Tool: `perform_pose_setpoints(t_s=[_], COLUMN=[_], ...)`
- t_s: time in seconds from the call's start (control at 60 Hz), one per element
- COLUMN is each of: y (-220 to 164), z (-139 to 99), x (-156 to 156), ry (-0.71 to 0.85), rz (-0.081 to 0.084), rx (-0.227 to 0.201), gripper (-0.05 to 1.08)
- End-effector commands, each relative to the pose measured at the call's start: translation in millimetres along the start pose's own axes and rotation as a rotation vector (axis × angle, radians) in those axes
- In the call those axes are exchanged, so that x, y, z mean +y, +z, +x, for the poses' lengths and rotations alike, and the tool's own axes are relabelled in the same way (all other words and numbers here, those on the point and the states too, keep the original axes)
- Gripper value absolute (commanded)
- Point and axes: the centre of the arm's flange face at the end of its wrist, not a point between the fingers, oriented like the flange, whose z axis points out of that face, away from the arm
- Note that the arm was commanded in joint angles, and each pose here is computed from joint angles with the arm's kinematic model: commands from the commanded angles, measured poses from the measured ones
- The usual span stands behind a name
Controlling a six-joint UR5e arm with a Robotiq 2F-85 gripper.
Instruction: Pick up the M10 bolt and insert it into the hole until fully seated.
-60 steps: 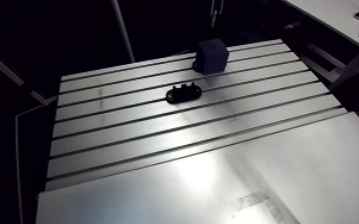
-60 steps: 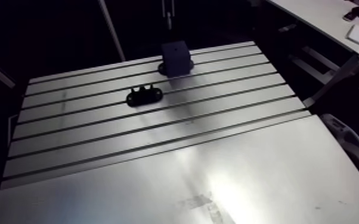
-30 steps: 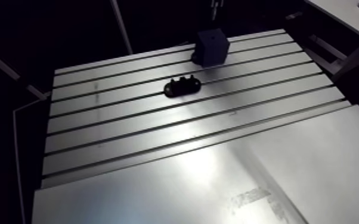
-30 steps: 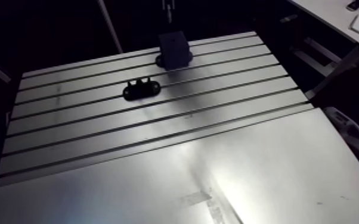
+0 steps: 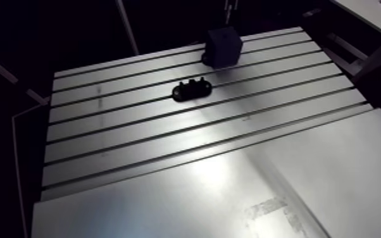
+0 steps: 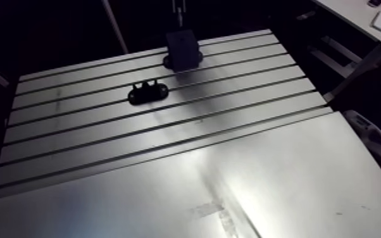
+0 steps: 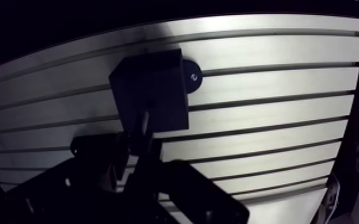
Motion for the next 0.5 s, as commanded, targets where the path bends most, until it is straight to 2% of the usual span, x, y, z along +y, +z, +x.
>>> perform_pose_setpoints(t_s=[0.017,0.5], y=[6.5,15.2], z=[1.6,4.4], x=[1.1,1.5], ry=[0.001,0.001], rz=[0.000,0.001], rx=[-0.006,-0.018], gripper=[1.08,1.08])
